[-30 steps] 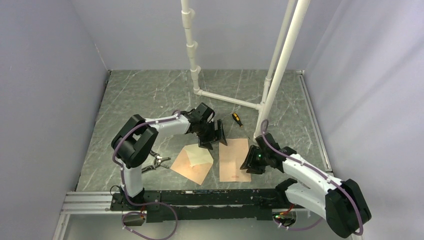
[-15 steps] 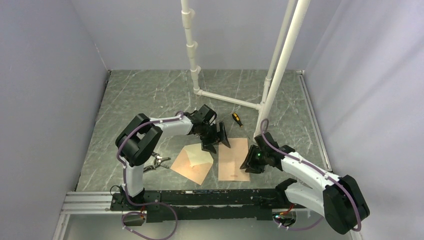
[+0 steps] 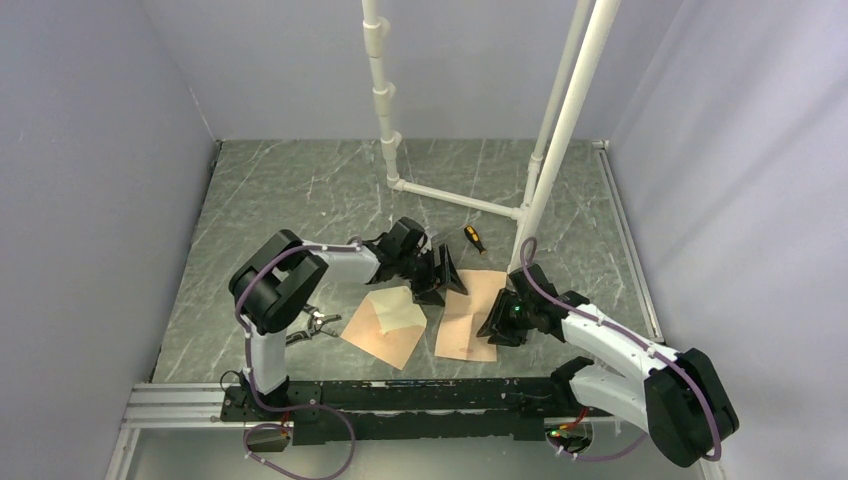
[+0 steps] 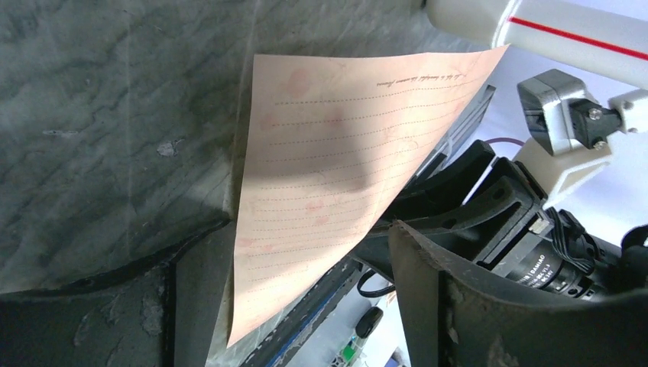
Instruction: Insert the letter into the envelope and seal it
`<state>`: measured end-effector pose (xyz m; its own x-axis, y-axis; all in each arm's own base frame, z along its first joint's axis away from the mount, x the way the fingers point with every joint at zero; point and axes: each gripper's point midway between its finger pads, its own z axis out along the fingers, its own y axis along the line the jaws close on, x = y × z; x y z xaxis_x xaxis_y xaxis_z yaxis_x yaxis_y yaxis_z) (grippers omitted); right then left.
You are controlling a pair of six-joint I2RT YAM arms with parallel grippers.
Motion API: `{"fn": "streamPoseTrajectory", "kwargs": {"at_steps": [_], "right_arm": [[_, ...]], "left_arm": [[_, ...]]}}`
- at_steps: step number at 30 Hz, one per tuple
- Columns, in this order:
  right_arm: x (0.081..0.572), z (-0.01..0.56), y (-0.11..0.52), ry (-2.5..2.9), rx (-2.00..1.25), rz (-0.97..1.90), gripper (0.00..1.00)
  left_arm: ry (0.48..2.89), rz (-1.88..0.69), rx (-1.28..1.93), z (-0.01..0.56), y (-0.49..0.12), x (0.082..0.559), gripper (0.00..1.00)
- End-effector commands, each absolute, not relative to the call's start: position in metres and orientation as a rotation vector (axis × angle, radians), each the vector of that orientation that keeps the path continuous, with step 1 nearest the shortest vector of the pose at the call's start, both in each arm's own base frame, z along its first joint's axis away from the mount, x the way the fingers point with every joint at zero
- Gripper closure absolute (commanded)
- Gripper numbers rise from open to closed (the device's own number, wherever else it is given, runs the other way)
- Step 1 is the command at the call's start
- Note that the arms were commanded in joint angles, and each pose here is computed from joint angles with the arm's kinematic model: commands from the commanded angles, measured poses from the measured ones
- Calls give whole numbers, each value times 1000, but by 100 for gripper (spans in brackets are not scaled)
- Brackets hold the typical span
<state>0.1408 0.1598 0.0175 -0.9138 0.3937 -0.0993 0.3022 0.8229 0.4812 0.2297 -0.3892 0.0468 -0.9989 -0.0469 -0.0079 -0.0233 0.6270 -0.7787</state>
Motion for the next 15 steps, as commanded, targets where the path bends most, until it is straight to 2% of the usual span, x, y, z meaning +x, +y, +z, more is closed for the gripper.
{"fn": "streamPoseTrajectory", "kwargs": {"at_steps": [1,9,15], "right_arm": [[136,5,152,2824,547,637,61],[135,4,152,2838,527,640,60],[135,3,153,2843,512,642,59]], "left_arm": [[2619,-1504,-35,79,-398,239,20],[2442,-1776,37,101,-410,236,16],[2412,-1680,30,96,-399,249,8]]}}
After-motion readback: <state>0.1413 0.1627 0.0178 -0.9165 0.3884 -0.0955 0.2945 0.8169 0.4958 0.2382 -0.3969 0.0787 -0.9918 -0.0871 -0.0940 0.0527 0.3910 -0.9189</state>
